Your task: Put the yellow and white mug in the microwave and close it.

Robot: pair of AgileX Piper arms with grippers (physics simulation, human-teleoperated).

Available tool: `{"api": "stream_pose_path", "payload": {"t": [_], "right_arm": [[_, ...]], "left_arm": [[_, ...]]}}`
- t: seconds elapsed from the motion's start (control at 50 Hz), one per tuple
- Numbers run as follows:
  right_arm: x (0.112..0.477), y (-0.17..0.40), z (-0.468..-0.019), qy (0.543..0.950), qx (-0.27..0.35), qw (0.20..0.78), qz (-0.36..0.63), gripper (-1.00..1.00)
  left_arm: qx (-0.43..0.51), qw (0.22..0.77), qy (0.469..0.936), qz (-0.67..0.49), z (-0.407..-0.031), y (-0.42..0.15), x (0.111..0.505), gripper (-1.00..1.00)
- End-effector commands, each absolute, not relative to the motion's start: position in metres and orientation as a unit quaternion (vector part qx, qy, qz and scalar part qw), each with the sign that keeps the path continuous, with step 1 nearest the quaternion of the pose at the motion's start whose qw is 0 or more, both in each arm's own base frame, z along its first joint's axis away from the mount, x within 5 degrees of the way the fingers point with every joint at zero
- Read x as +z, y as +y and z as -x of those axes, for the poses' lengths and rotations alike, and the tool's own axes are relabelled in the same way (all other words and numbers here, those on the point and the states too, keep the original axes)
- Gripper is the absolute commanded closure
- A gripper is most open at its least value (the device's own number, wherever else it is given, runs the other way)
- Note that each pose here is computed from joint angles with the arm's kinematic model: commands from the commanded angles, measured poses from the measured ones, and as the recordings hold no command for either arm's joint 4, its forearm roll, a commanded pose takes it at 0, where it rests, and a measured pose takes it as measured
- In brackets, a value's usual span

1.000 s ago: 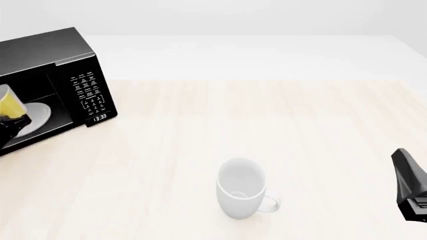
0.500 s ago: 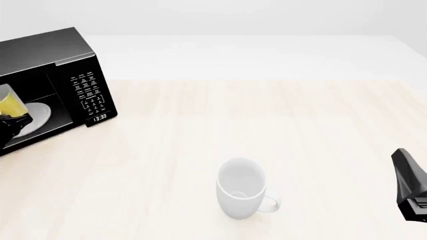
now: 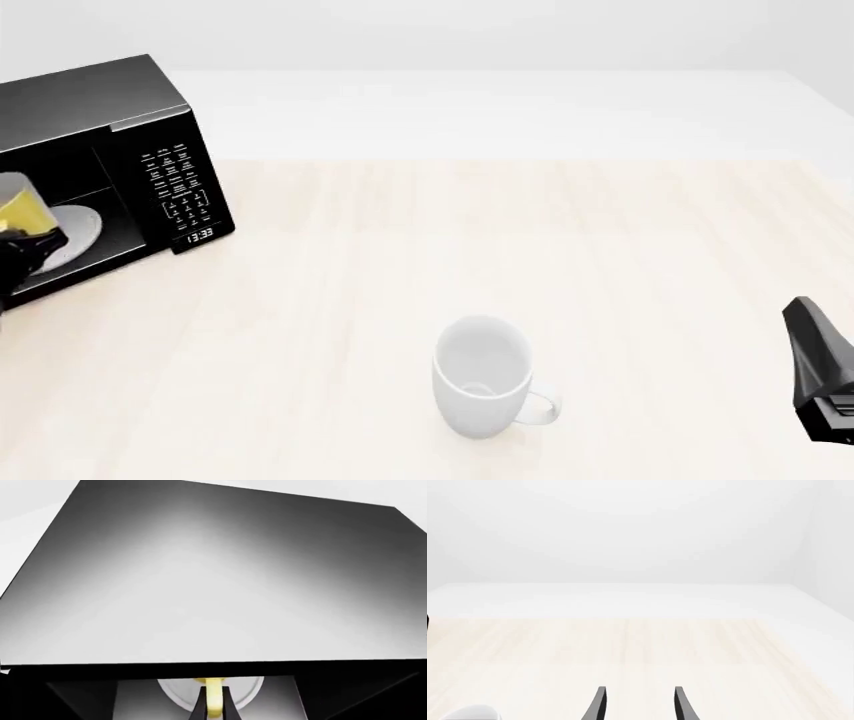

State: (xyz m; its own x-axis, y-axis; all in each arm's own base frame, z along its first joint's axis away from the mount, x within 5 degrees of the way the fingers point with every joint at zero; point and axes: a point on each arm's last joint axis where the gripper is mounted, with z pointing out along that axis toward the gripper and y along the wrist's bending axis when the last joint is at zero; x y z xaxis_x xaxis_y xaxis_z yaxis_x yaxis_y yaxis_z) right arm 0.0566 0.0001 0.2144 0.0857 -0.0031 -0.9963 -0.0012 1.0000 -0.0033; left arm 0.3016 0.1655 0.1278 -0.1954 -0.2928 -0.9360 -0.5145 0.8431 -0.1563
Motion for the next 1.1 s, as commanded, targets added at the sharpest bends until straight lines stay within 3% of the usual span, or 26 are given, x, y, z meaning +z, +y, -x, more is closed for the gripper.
{"api": "stream_pose_path", "payload": {"t": [0.02, 0.1, 0.12, 0.74, 1.1], "right_arm": [[0.214, 0.000, -0.057, 0.676, -0.001, 0.736, 0.002, -1.00], [0.214, 0.000, -0.057, 0.677, -0.001, 0.736, 0.002, -1.00], [0.214, 0.000, -0.057, 0.677, -0.001, 0.736, 0.003, -1.00], [0.214, 0.000, -0.057, 0.676, 0.000, 0.737, 0.001, -1.00], [0.214, 0.000, -0.057, 0.676, 0.000, 0.737, 0.001, -1.00]], "left_arm": [[0.099, 0.557, 0.779, 0.270, -0.303, 0.170, 0.113, 1.00], [0.096, 0.553, 0.783, 0.269, -0.306, 0.169, 0.111, 1.00], [0.098, 0.552, 0.783, 0.269, -0.306, 0.170, 0.111, -1.00], [0.081, 0.558, 0.785, 0.256, -0.305, 0.151, 0.122, -1.00], [0.067, 0.565, 0.780, 0.261, -0.275, 0.130, 0.155, -1.00]]}}
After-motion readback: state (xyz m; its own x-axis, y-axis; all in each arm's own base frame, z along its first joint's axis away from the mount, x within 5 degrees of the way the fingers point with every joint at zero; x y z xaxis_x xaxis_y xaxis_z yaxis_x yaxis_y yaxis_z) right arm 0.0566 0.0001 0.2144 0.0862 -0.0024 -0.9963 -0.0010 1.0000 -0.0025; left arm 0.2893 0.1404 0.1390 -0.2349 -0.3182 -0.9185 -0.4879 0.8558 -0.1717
